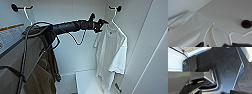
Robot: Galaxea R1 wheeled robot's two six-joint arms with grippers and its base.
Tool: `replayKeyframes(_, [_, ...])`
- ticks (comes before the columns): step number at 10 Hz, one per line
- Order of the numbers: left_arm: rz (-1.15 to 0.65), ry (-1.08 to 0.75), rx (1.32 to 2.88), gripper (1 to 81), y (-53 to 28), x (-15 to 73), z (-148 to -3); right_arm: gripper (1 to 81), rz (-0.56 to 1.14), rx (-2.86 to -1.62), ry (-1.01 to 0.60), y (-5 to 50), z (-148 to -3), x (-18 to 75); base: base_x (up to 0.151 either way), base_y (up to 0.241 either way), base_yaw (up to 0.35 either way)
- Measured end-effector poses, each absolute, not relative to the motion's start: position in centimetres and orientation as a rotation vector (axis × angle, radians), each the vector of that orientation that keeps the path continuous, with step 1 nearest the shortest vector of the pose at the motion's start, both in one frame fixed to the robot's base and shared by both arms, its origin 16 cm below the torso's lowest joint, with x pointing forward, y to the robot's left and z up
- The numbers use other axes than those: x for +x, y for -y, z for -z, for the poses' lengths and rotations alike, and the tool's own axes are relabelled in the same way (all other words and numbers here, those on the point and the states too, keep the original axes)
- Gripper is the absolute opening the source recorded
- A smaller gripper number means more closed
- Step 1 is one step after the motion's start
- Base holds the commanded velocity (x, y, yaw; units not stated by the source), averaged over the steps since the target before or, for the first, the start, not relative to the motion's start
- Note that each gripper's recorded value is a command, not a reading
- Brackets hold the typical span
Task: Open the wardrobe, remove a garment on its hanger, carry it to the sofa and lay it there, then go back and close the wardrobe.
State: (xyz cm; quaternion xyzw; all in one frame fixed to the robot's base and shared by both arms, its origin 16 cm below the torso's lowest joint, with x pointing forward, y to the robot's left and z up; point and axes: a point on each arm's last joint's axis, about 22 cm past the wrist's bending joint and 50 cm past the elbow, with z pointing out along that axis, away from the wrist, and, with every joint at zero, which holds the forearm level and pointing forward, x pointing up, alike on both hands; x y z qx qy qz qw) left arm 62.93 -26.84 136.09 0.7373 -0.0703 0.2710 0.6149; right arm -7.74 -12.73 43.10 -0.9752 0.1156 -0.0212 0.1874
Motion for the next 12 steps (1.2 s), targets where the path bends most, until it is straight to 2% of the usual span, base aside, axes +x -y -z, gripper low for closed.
replayKeyframes(6, [-0.547, 0.292, 1.619, 81.1, 34.3, 57.1, -138.7, 81.1, 0.074, -2.729, -0.465, 12.1, -43.4, -9.7, 0.0, 0.0, 0.0])
replayKeyframes(10, [-0.608, 0.22, 1.609, 81.1, 34.4, 60.3, -139.5, 81.1, 0.066, -2.728, -0.469, 11.9, -43.4, -10.2, 0.0, 0.0, 0.0])
replayKeyframes(12, [-0.622, 0.266, 1.572, 81.1, 36.7, 58.3, -139.7, 81.1, 0.059, -2.725, -0.474, 11.7, -43.4, -10.5, 0.0, 0.0, 0.0])
